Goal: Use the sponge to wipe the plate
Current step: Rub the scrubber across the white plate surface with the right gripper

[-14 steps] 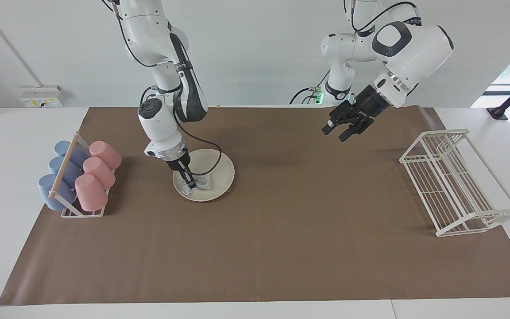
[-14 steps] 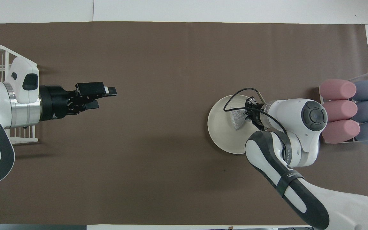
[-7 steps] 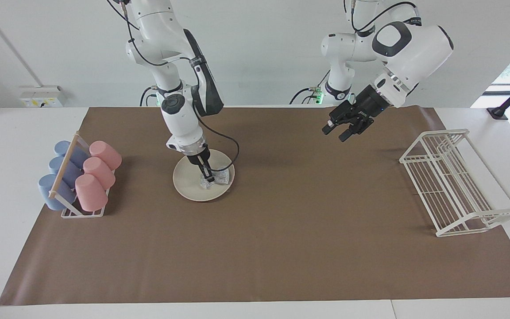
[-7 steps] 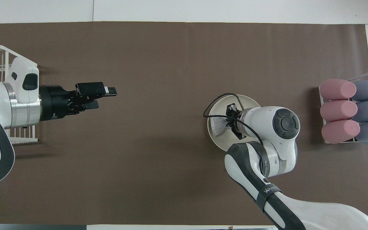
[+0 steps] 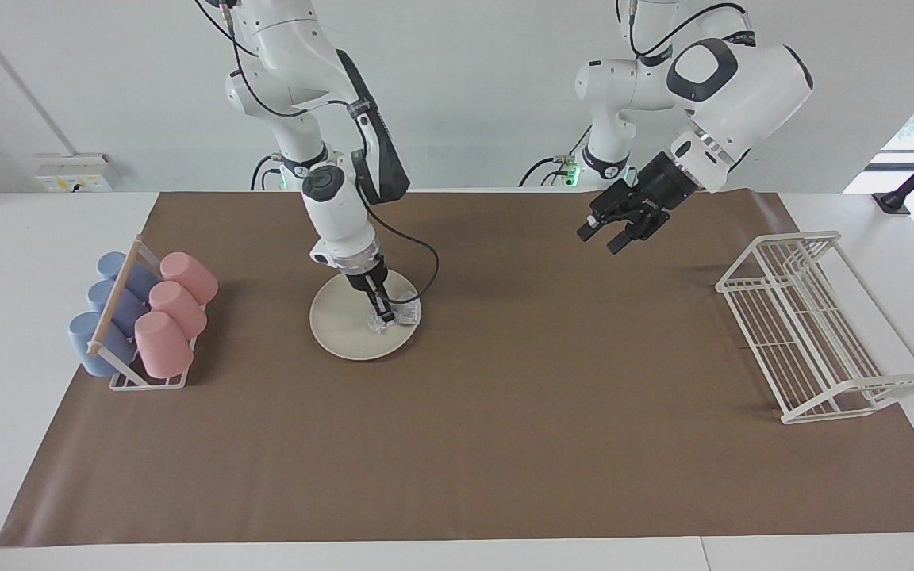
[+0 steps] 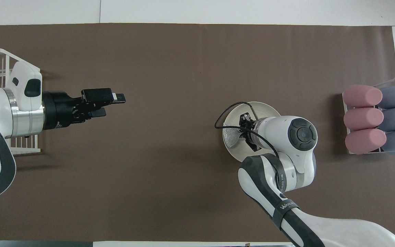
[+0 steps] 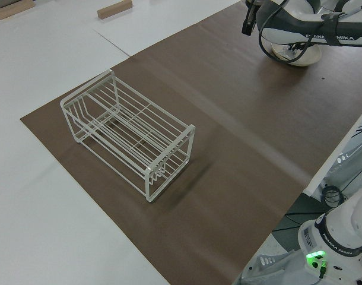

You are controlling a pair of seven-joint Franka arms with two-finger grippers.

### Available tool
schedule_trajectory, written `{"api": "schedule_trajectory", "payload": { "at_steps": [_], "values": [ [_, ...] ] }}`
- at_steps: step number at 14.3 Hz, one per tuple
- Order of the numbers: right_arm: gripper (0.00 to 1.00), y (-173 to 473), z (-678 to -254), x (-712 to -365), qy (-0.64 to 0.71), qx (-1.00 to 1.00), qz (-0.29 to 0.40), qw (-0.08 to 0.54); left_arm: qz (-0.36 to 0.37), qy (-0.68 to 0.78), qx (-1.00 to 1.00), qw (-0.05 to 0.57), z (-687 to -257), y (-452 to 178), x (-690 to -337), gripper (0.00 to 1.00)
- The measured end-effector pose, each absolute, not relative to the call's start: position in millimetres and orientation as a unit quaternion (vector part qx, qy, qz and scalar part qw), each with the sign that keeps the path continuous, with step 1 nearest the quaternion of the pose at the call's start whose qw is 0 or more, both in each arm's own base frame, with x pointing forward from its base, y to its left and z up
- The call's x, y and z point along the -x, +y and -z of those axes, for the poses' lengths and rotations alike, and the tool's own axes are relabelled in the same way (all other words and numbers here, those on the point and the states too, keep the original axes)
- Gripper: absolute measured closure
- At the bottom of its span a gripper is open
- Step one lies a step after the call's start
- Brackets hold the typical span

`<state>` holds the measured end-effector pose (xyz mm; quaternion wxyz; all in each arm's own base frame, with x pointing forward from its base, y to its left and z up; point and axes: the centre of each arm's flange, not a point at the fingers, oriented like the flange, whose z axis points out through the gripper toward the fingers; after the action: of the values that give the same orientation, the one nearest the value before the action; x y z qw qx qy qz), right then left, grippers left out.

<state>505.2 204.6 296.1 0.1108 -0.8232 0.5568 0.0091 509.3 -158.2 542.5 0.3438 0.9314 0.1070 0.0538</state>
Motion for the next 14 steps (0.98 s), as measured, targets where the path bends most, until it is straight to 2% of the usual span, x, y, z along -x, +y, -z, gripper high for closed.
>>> {"api": "schedule_trajectory", "payload": {
  "at_steps": [8,14],
  "values": [
    [0.91,118,-296,-528,0.514,0.852,-0.009,0.097,-0.054,0.105,-0.932,0.342,-543,-159,-509,0.0],
    [0.91,139,-297,-523,0.533,0.84,-0.015,0.097,-0.056,0.101,-0.935,0.335,-543,-159,-509,0.0]
  ]
}}
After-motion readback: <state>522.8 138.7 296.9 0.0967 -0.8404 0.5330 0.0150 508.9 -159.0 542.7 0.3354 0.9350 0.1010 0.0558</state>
